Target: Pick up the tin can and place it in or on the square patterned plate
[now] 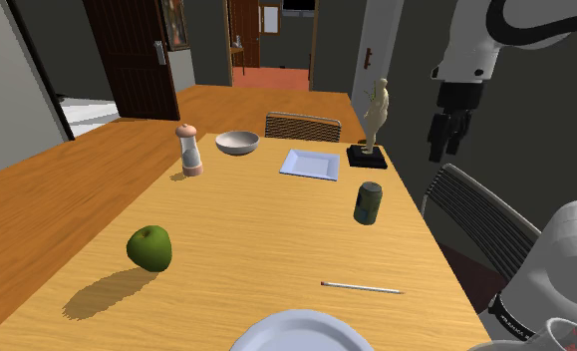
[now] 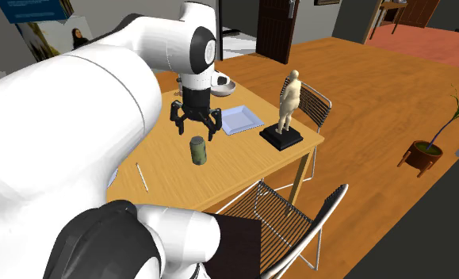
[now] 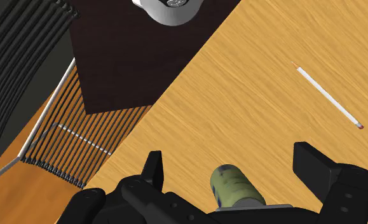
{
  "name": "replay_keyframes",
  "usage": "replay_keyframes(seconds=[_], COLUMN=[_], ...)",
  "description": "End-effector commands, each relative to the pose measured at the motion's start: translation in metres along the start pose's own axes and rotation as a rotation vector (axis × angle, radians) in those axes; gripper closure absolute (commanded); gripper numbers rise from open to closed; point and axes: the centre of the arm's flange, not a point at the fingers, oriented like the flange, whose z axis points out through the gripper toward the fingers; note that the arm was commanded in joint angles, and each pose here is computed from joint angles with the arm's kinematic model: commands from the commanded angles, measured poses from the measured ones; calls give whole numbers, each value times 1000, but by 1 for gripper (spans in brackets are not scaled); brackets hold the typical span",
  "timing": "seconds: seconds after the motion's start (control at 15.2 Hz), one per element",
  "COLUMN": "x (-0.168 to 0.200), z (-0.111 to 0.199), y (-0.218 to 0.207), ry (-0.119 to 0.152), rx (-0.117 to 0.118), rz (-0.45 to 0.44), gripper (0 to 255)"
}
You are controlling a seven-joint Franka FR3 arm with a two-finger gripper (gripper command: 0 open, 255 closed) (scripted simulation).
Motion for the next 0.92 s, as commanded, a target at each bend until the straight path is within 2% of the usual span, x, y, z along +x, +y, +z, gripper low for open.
replay_keyframes(seconds=[0.0,0.86], x=[0,111], z=[0,103], y=[0,-37], ry=[0,113], rx=[0,13], rz=[0,-124], gripper=[0,0])
